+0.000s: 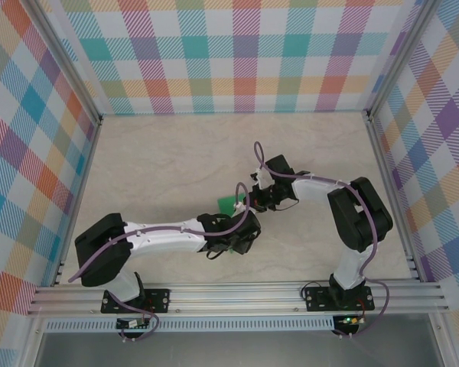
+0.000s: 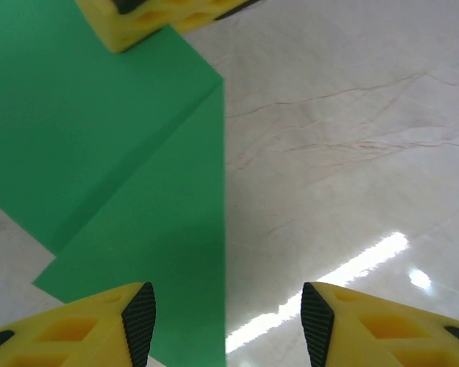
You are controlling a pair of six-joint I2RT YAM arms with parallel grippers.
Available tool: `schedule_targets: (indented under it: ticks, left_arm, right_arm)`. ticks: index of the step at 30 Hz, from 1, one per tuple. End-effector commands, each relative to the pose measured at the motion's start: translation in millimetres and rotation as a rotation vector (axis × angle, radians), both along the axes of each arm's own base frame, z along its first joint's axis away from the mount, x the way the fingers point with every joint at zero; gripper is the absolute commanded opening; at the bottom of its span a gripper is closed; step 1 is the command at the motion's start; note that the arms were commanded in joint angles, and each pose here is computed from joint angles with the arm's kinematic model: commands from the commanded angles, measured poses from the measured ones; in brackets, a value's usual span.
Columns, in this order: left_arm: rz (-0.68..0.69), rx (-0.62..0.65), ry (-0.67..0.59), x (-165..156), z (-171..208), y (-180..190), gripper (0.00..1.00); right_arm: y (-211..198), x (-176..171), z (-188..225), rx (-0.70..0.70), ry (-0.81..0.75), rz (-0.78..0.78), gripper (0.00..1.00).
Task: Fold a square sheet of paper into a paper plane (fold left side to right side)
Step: Fold the wing for the fifth time at the center of the table.
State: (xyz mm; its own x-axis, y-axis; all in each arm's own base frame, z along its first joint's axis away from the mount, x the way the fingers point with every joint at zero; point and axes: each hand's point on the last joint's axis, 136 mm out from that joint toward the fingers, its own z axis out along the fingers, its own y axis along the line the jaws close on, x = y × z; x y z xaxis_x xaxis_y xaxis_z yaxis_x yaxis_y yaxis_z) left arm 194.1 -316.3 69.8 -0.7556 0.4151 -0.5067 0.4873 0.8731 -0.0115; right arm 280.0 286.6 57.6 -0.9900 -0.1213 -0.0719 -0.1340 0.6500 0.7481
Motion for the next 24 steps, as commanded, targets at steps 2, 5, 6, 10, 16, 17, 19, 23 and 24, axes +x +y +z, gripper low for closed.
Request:
schedule_targets:
  ticks: [2,5,6,10,16,17,19,23,24]
  left_arm:
    - [0.047,0.104,-0.062,4.6,-1.6,10.0,0.55]
    - [0.043,0.126,-0.061,3.9,-6.5,7.6,0.55]
    - [0.040,0.136,-0.063,3.6,-7.9,6.8,0.55]
    - [0.037,0.167,-0.065,3.6,-11.4,4.6,0.53]
    - [0.056,0.213,-0.057,4.6,-17.8,7.3,0.48]
    - [0.062,0.222,-0.057,4.8,-18.4,8.4,0.47]
    - [0.069,0.234,-0.059,5.5,-20.0,9.7,0.46]
    - [0.074,0.248,-0.055,5.9,-23.3,10.2,0.42]
    - [0.073,0.250,-0.053,5.4,-24.2,10.1,0.41]
  right_arm:
    - [4.1,-2.7,-2.7,-0.012,0.029,0.008,0.06]
    - [5.7,-3.8,-3.9,-0.012,0.035,0.012,0.06]
    - [6.1,-3.6,-3.9,-0.012,0.036,0.012,0.06]
    - [6.2,-3.7,-5.8,-0.017,0.038,0.010,0.06]
    - [6.2,-5.3,-7.1,-0.021,0.048,0.006,0.07]
    - [5.8,-4.9,-6.9,-0.021,0.048,0.003,0.07]
    - [5.7,-4.9,-7.3,-0.022,0.052,-0.001,0.08]
    - [5.1,-4.7,-8.2,-0.027,0.059,-0.009,0.08]
    - [5.2,-5.1,-8.8,-0.029,0.062,-0.009,0.08]
